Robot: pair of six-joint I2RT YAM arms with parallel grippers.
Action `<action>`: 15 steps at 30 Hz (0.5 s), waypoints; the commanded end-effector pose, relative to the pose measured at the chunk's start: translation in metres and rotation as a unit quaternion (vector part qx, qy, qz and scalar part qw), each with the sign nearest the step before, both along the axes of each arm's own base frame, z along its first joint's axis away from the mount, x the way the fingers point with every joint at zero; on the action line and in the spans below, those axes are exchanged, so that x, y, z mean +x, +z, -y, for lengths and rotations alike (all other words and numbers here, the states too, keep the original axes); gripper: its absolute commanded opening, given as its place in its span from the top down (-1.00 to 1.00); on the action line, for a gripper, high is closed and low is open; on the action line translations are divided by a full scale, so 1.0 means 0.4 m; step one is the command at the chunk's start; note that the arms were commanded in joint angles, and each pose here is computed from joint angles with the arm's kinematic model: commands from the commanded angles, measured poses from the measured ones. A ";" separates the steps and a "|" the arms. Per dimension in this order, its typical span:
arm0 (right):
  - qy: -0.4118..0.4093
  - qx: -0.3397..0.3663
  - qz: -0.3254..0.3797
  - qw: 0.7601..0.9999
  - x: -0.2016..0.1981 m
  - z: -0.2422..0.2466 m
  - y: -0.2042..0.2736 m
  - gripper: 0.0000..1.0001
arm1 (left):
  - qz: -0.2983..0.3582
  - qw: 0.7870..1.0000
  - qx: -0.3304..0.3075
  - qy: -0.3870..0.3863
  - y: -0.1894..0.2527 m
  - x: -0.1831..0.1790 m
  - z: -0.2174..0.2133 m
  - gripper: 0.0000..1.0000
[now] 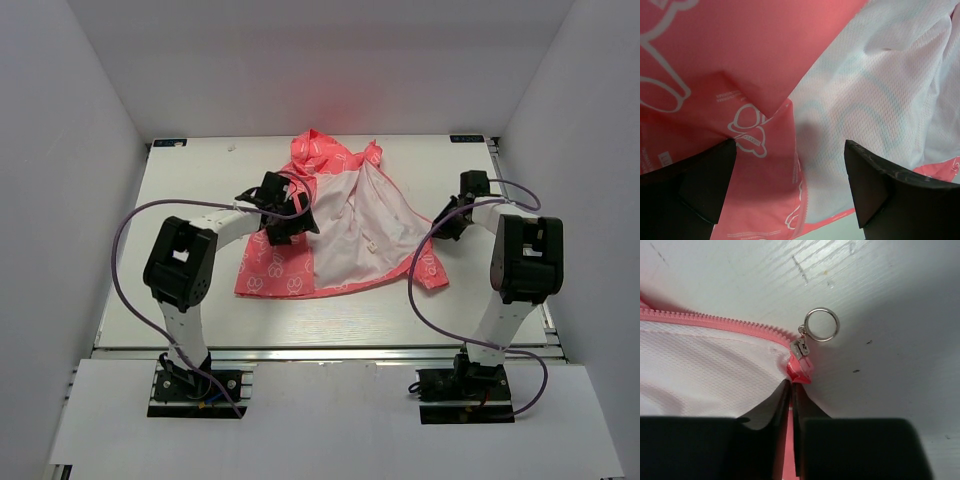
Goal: Zip up the jacket
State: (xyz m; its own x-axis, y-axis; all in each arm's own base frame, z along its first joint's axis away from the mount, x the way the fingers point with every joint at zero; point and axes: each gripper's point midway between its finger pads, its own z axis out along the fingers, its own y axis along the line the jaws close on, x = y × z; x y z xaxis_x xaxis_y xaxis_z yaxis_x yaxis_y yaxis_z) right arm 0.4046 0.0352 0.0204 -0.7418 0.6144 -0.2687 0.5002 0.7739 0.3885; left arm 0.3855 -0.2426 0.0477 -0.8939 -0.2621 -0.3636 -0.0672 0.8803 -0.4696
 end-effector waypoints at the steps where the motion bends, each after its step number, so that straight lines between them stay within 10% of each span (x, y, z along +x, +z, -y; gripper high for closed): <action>1: -0.033 -0.042 0.036 0.998 0.066 0.047 0.033 0.86 | 0.028 1.000 -0.012 0.000 0.042 0.049 0.022 -0.96; 15: 0.144 -0.204 0.233 0.940 0.164 0.003 0.427 1.00 | 0.075 0.997 -0.023 -0.001 0.150 0.150 0.061 -0.96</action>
